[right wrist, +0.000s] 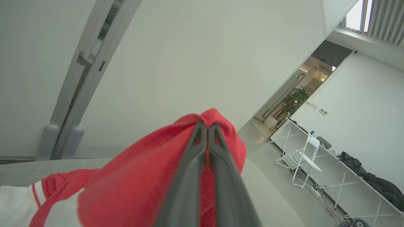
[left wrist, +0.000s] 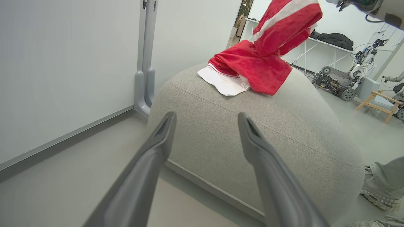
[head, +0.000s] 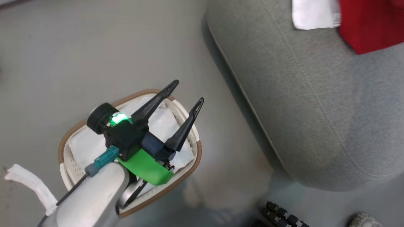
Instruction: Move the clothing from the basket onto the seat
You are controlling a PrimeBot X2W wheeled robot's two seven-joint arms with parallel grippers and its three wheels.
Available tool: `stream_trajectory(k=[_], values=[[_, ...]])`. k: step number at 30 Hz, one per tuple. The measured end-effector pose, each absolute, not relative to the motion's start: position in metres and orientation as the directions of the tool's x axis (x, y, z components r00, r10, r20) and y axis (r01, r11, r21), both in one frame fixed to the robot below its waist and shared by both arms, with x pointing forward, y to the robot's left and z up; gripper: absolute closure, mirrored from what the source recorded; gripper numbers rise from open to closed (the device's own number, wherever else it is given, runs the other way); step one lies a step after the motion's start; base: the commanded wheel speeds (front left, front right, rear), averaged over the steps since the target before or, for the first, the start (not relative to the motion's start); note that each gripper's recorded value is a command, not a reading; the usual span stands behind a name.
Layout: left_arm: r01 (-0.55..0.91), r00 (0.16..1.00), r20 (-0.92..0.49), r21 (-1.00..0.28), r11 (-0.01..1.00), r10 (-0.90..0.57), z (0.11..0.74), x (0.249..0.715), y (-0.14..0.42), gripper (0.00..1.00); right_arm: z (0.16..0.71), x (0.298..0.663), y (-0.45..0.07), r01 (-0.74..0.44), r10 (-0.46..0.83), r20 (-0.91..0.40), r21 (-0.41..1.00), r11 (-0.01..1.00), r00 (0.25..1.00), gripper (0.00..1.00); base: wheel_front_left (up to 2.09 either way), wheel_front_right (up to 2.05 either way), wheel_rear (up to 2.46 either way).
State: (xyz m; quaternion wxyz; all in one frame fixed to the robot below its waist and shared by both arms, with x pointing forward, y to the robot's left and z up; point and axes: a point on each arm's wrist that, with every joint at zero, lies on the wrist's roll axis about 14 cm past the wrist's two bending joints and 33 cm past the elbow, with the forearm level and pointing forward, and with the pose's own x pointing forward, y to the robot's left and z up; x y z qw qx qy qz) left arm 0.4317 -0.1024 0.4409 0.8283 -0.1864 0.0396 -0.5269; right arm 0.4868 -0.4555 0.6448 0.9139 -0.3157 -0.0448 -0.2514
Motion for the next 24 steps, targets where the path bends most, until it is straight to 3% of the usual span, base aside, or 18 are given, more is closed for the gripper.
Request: stream_trajectory(k=[10, 15, 16, 17, 18, 24], values=[[0.808, 0.486, 0.057, -0.409, 0.424, -0.872, 0.383, 0.450, -0.076, 0.00, 0.483, 0.471, -0.457, 0.477, -0.565, -0.021, -0.510, 0.716, 0.825, 1.00, 0.00, 0.00, 0.00], [0.792, 0.492, 0.027, -0.429, 0.434, -0.870, 0.366, 0.450, -0.071, 0.00, 0.444, 0.453, -0.461, 0.498, -0.605, -0.080, -0.490, 0.716, 0.792, 1.00, 0.00, 0.00, 0.00], [0.792, 0.492, 0.023, -0.427, 0.436, -0.870, 0.365, 0.451, -0.071, 0.00, 0.440, 0.448, -0.462, 0.508, -0.614, -0.083, -0.482, 0.714, 0.785, 0.70, 0.00, 0.00, 0.00], [0.792, 0.493, 0.023, -0.425, 0.437, -0.870, 0.365, 0.451, -0.071, 0.00, 0.439, 0.444, -0.464, 0.516, -0.621, -0.084, -0.476, 0.712, 0.779, 0.51, 0.00, 0.00, 0.00], [0.793, 0.492, 0.023, -0.423, 0.438, -0.870, 0.366, 0.451, -0.071, 0.00, 0.439, 0.441, -0.465, 0.522, -0.626, -0.084, -0.474, 0.709, 0.775, 0.00, 0.00, 0.00, 0.00], [0.799, 0.500, 0.052, -0.412, 0.437, -0.865, 0.389, 0.449, -0.079, 0.00, 0.460, 0.425, -0.470, 0.554, -0.633, -0.040, -0.444, 0.704, 0.773, 0.00, 0.00, 0.00, 0.00]])
